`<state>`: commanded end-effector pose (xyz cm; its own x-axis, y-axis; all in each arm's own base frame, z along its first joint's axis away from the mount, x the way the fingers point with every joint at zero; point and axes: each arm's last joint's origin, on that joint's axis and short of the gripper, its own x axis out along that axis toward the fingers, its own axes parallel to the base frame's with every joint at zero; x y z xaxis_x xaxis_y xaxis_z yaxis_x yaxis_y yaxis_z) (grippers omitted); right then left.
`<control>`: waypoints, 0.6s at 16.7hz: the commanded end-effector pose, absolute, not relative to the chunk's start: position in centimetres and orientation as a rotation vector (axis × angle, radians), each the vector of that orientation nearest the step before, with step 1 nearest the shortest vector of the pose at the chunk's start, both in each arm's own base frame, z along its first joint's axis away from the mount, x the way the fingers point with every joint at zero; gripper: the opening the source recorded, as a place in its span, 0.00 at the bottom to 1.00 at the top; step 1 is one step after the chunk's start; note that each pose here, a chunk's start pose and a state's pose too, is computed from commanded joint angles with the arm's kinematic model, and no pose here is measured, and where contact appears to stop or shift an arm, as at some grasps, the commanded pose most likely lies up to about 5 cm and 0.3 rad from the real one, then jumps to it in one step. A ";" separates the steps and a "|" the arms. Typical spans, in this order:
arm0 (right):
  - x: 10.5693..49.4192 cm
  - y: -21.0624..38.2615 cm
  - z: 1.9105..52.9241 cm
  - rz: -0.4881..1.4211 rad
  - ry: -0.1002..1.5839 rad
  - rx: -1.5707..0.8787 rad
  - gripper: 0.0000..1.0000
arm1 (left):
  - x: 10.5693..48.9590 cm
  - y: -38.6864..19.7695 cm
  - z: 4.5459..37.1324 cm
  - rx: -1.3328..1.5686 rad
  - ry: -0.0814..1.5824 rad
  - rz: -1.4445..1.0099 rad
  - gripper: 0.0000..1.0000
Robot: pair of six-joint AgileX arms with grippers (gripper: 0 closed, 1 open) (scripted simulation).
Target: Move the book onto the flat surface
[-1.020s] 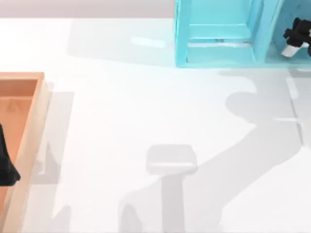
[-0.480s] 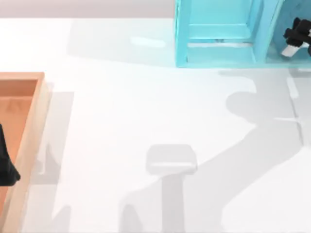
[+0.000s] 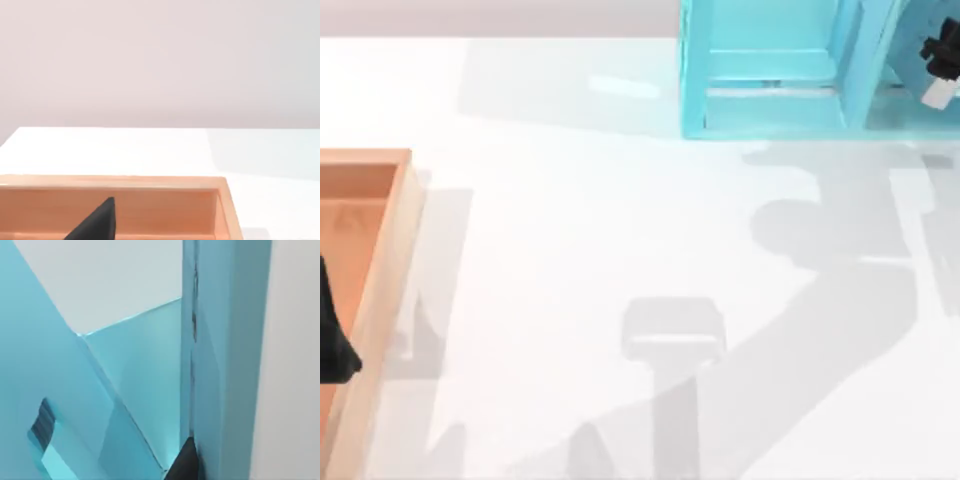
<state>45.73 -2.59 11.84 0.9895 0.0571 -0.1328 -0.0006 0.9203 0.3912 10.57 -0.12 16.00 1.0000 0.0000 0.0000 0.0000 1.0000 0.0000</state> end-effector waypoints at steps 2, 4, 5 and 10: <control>44.1 -2.5 15.3 0.039 0.136 0.401 0.00 | 10.6 -0.1 16.0 0.000 0.000 0.000 1.00; 41.9 -2.5 18.7 0.041 0.131 0.400 0.00 | 10.6 -0.1 16.0 0.000 0.000 0.000 1.00; 40.6 -2.5 20.1 0.039 0.134 0.401 0.00 | 10.6 -0.1 16.0 0.000 0.000 0.000 1.00; 32.5 -2.3 26.7 0.044 0.105 0.398 0.00 | 10.6 -0.1 16.0 0.000 0.000 0.000 1.00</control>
